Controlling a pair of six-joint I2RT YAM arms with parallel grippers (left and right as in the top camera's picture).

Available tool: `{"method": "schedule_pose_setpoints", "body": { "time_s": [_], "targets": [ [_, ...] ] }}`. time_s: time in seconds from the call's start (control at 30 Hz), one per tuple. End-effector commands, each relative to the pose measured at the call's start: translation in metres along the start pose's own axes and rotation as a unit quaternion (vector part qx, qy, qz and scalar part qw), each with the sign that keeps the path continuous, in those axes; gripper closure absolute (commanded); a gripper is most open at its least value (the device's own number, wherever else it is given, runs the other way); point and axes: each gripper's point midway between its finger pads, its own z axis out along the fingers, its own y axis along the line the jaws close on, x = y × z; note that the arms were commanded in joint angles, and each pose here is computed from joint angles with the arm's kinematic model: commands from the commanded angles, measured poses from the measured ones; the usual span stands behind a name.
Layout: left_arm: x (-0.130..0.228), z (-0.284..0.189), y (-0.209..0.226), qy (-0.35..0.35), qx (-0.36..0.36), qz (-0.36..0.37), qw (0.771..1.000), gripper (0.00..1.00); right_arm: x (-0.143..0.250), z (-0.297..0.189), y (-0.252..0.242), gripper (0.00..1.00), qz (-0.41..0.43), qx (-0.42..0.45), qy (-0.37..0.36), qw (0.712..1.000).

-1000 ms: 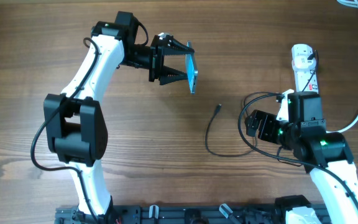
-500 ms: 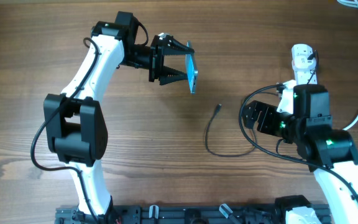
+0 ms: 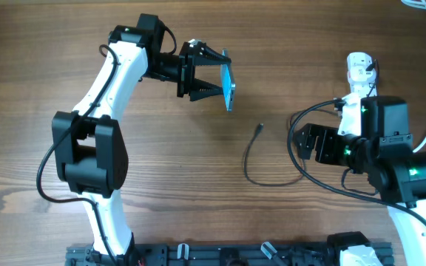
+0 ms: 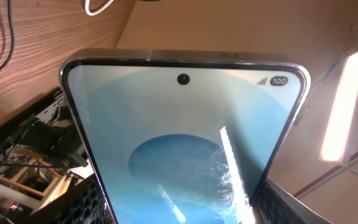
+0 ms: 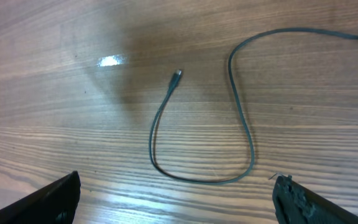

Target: Plug charger to phone and switch on socket

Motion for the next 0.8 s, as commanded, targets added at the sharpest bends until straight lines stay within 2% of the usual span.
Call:
{"method": "schedule_pose_setpoints", "body": {
  "time_s": [0.0, 0.23, 0.43, 0.6, 0.77],
  "targets": [
    [0.014, -0.004, -0.022, 0.011, 0.026, 0.02, 0.999, 0.37, -0.007, -0.008, 0.0, 0.0, -0.015, 0.009, -0.011, 1.0],
    [0.014, -0.004, -0.022, 0.011, 0.026, 0.021, 0.999, 0.36, -0.01, -0.037, 0.015, 0.01, -0.044, 0.0, -0.011, 0.999],
    [0.014, -0.004, -0.022, 0.011, 0.026, 0.021, 0.999, 0.36, -0.015, -0.058, 0.064, 0.01, -0.109, -0.041, -0.013, 0.993],
    [0.014, -0.004, -0.022, 0.011, 0.026, 0.021, 0.999, 0.36, -0.021, -0.052, 0.107, 0.01, -0.158, -0.023, 0.01, 0.987],
    [0.014, -0.004, -0.022, 0.011, 0.026, 0.02, 0.999, 0.36, -0.033, -0.048, 0.154, 0.01, -0.201, -0.01, -0.008, 0.979]
  ]
}}
